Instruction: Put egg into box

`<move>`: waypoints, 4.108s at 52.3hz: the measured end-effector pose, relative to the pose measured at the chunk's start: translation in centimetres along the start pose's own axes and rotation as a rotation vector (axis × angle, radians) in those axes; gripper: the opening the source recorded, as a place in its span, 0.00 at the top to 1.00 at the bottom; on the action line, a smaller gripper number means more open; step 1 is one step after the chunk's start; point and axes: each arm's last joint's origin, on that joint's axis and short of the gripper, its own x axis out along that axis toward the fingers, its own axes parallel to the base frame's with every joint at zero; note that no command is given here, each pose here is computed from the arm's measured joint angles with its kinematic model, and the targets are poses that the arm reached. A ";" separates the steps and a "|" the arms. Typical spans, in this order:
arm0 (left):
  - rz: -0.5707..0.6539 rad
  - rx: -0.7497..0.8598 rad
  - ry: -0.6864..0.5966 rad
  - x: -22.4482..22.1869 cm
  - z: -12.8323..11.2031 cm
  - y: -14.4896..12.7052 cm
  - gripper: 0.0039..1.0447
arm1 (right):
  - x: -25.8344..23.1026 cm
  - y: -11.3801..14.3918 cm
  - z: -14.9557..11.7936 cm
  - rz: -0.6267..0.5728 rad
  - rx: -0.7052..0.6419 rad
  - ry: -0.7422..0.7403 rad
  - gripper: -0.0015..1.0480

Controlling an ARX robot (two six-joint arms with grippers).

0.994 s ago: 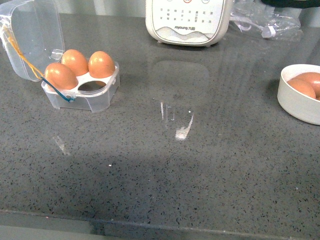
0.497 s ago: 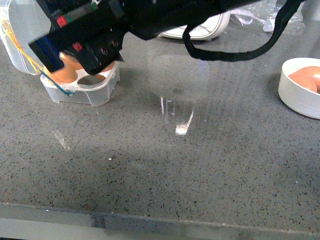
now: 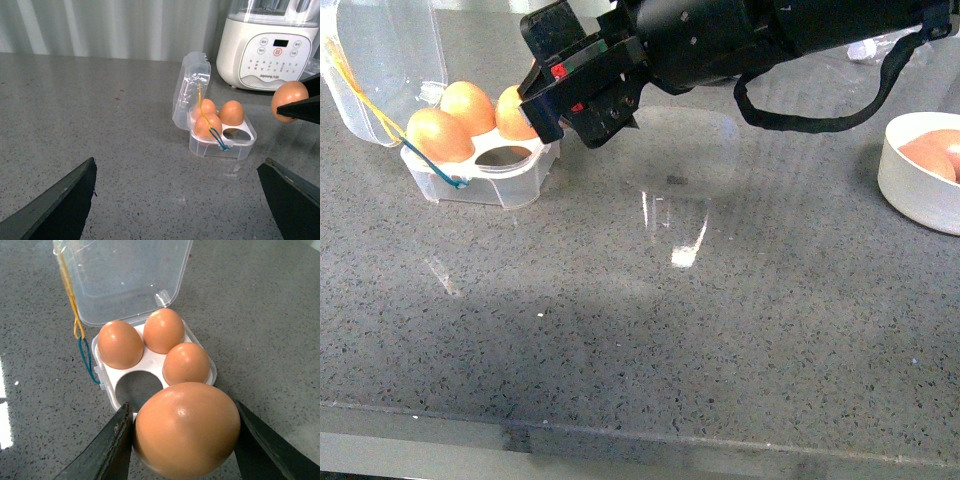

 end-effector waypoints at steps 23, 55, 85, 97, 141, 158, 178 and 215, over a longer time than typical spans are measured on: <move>0.000 0.000 0.000 0.0 0.0 0.0 0.06 | 2.4 -0.9 0.7 0.003 0.033 -0.024 0.54; 0.000 0.000 0.000 0.0 0.0 0.0 0.06 | 4.3 -0.1 0.7 0.058 0.029 -0.025 0.54; 0.000 0.000 0.000 0.0 0.0 0.0 0.06 | 6.3 0.4 0.4 0.081 0.027 -0.003 0.23; 0.000 0.000 0.000 0.0 0.0 0.0 0.06 | 5.5 0.0 0.9 0.055 0.024 -0.014 0.07; 0.000 0.000 0.000 0.0 0.0 0.0 0.06 | -24.2 -2.8 -6.8 -1.097 0.352 -0.116 0.07; 0.000 0.000 0.000 0.0 0.0 0.0 0.06 | -26.3 2.5 -10.5 -1.008 0.305 -0.292 0.67; 0.000 0.000 0.000 0.0 0.0 0.0 0.06 | -25.4 5.9 -12.0 -1.002 0.301 -0.297 0.97; 0.000 0.000 0.001 0.0 0.0 0.0 0.06 | -26.2 8.5 -13.8 -1.010 0.293 -0.314 0.97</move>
